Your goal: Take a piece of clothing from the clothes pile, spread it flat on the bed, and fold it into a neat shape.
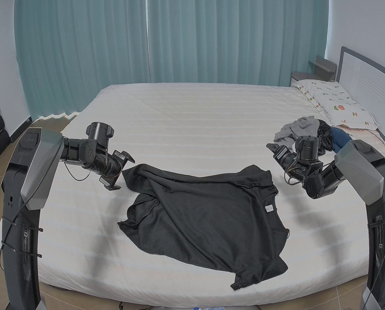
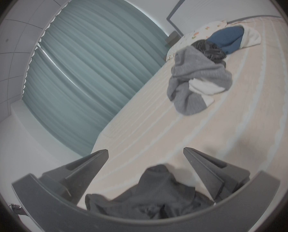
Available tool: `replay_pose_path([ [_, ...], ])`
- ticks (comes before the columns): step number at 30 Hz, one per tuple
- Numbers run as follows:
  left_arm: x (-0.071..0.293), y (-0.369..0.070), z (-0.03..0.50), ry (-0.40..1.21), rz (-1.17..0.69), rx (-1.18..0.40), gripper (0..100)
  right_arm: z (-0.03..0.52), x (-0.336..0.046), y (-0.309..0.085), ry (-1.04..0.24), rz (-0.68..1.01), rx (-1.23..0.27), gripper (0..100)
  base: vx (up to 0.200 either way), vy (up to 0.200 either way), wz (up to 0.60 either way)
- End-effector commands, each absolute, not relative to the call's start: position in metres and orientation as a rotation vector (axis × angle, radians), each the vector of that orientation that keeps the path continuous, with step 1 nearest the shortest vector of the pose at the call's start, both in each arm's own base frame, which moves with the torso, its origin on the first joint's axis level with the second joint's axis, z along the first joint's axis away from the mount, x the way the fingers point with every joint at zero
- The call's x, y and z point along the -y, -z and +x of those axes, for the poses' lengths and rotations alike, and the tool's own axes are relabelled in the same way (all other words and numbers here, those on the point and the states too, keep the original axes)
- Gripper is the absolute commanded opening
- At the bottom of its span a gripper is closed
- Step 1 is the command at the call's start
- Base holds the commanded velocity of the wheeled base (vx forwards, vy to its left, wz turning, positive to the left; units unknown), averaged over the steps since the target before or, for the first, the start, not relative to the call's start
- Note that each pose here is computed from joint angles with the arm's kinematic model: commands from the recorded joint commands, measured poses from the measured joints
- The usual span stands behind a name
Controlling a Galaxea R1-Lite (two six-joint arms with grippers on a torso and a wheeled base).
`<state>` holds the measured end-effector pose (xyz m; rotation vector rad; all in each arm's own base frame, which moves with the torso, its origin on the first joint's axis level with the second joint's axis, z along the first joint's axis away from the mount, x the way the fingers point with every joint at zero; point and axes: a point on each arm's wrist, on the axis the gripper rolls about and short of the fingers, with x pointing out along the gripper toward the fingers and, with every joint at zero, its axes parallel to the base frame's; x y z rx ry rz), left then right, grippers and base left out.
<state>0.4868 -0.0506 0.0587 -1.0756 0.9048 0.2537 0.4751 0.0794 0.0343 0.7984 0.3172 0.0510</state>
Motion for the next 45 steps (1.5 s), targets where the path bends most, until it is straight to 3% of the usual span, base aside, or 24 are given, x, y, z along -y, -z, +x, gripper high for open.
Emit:
replay_pose_path([
  [1,0.047,-0.063,0.471,-0.242,-1.078,-0.947,100,0.457,-0.100,-0.041,-0.112,0.796,-0.385,100,0.000,0.000,0.00],
  [12,0.041,-0.068,0.415,-0.165,-1.104,-0.943,100,0.449,-0.134,-0.022,-0.088,0.787,-0.597,100,0.000,0.000,0.00],
  [19,0.045,-0.053,0.380,-0.139,-1.107,-0.929,100,0.461,-0.133,-0.006,-0.052,0.782,-0.642,100,0.000,0.000,0.00],
  [30,0.045,-0.039,0.369,-0.106,-1.151,-0.855,100,0.479,-0.139,0.009,-0.021,0.769,-0.705,100,0.000,0.000,0.00],
  [37,0.045,-0.037,0.368,-0.111,-1.152,-0.861,100,0.501,-0.143,0.017,-0.021,0.795,-0.660,100,0.000,0.000,0.00],
  [45,0.045,-0.036,0.367,-0.115,-1.153,-0.866,100,0.537,-0.137,-0.007,-0.078,0.900,-0.441,100,0.000,0.000,0.00],
])
